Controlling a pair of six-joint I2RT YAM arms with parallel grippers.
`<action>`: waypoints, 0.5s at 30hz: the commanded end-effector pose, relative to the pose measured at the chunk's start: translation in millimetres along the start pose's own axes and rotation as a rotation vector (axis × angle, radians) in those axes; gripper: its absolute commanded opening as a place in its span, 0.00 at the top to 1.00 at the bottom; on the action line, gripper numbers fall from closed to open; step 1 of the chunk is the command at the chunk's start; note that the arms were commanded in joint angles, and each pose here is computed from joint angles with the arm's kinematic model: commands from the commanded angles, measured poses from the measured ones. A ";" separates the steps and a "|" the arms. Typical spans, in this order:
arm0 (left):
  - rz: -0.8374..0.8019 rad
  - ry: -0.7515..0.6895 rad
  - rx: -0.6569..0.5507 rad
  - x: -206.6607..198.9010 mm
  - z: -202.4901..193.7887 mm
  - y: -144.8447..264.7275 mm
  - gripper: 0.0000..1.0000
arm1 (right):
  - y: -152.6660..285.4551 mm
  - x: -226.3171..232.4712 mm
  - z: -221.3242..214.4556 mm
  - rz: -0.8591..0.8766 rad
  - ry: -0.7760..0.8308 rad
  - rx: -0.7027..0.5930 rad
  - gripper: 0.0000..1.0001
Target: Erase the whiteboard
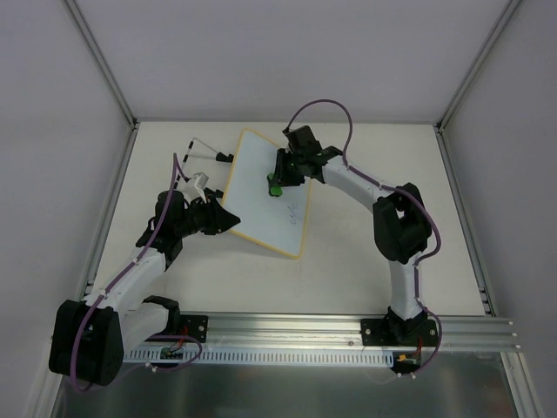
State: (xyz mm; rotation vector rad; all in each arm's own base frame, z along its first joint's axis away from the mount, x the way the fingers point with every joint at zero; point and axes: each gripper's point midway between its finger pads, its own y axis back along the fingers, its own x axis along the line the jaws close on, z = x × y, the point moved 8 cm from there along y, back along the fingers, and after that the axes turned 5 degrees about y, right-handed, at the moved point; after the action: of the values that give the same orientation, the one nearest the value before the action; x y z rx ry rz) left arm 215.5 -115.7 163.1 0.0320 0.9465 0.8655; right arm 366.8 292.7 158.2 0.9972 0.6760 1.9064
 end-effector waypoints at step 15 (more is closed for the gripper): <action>-0.039 -0.175 -0.024 -6.2 9.6 0.4 1.00 | -11.3 -45.7 -46.7 -0.022 -0.079 0.103 1.00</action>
State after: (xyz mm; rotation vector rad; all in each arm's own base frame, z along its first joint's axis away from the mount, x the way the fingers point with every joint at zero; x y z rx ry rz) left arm 215.0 -114.8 160.8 0.0391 0.9613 0.8817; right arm 364.5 285.3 148.4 1.0555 0.6178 1.9636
